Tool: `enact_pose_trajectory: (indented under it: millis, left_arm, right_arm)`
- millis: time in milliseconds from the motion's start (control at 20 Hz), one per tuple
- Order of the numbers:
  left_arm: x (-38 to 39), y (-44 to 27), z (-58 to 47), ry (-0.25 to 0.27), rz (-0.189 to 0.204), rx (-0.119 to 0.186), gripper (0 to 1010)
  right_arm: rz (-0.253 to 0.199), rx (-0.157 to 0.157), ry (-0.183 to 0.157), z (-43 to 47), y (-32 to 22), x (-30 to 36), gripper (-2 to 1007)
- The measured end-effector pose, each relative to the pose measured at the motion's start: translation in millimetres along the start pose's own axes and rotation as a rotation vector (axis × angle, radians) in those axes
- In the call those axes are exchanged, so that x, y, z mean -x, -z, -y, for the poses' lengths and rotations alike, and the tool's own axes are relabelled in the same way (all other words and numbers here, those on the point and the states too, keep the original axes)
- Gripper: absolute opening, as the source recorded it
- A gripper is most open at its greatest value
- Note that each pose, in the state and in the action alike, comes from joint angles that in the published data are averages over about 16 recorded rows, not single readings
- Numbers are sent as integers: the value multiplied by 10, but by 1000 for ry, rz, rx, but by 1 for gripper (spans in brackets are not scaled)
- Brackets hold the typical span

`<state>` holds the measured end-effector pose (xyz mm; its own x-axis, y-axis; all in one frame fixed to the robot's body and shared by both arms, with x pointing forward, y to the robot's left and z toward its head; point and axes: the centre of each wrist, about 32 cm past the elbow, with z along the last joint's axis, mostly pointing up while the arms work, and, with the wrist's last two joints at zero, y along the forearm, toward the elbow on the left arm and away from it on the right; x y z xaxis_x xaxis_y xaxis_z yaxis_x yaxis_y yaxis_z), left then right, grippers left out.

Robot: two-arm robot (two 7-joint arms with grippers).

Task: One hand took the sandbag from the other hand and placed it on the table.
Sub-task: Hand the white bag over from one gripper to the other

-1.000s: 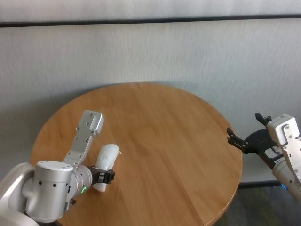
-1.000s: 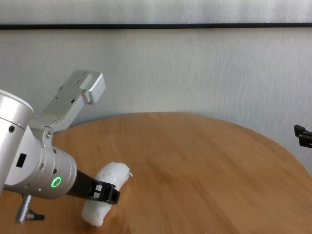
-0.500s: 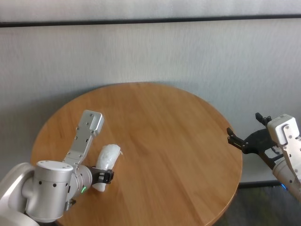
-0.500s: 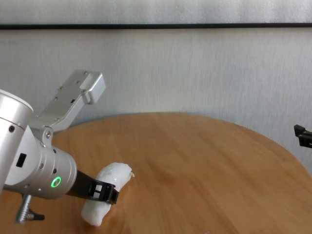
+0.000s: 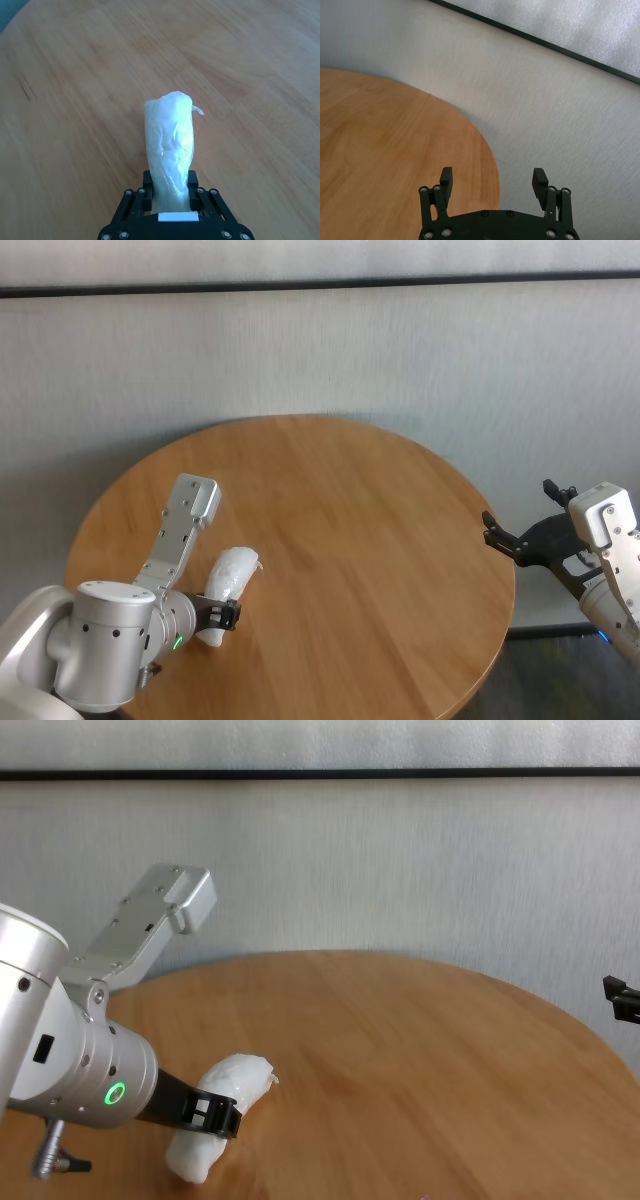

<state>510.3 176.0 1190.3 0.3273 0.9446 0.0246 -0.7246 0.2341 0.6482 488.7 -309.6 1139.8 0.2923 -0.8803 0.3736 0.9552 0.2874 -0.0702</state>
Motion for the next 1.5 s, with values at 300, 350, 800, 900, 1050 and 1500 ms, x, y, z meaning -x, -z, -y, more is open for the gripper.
enact_pose_trajectory:
  millis: [300, 350, 800, 900, 1050, 1500]
  left_arm:
    - [-13, 2, -8, 32, 6, 68, 418]
    - [-15, -2, -11, 43, 10, 90, 418]
    - [-28, -52, -28, 209, 68, 378, 417]
    - [-30, -58, -26, 255, 84, 441, 417]
    - [-33, -62, -18, 315, 106, 518, 417]
    - [-41, -26, 17, 389, 123, 594, 417]
  right_arm:
    - [0, 0, 0, 0, 0, 0, 1002]
    - [0, 0, 0, 0, 0, 0, 1002]
    - [0, 0, 0, 0, 0, 0, 1002]
    - [0, 0, 0, 0, 0, 0, 1002]
    - [0, 0, 0, 0, 0, 0, 1002]
    - [0, 0, -1, 0, 0, 0, 1002]
